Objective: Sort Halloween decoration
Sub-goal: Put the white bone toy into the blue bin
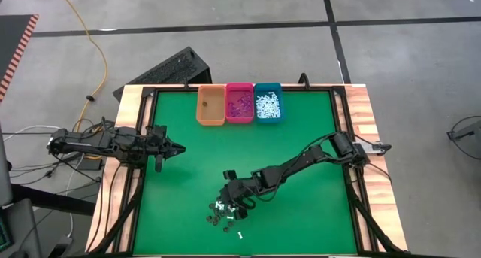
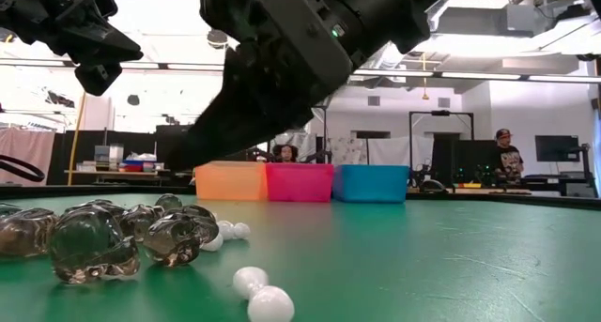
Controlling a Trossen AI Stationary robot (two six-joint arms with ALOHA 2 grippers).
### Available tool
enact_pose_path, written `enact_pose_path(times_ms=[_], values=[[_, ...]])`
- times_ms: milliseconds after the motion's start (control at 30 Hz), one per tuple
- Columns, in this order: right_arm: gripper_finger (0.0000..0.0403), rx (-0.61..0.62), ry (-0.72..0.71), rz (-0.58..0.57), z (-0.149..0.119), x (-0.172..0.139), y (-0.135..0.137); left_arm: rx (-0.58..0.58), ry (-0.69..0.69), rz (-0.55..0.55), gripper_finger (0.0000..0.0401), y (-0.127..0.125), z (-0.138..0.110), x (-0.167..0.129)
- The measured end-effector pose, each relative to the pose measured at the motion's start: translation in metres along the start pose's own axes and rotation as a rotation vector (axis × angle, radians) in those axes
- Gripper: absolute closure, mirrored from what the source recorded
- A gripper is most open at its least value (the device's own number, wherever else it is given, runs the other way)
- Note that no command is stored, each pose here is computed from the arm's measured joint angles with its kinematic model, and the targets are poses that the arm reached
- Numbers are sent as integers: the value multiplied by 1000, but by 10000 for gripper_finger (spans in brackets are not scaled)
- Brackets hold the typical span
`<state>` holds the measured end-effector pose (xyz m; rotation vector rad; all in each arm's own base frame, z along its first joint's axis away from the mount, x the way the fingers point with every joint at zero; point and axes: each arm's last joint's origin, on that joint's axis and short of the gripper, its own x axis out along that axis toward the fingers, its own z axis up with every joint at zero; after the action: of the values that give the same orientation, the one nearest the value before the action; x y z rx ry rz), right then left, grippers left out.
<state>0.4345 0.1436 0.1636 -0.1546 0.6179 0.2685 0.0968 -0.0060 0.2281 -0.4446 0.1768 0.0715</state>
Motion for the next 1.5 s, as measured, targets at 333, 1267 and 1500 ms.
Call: enact_pose_path(times_ms=[333, 1267, 1500], values=[[192, 76, 27, 17, -6, 5, -7, 1, -3, 14, 376, 1, 0, 0], [385, 78, 152, -56, -30, 19, -17, 4, -4, 18, 376, 1, 0, 0], [386, 111, 150, -98, -29, 17, -19, 3, -4, 18, 376, 1, 0, 0]])
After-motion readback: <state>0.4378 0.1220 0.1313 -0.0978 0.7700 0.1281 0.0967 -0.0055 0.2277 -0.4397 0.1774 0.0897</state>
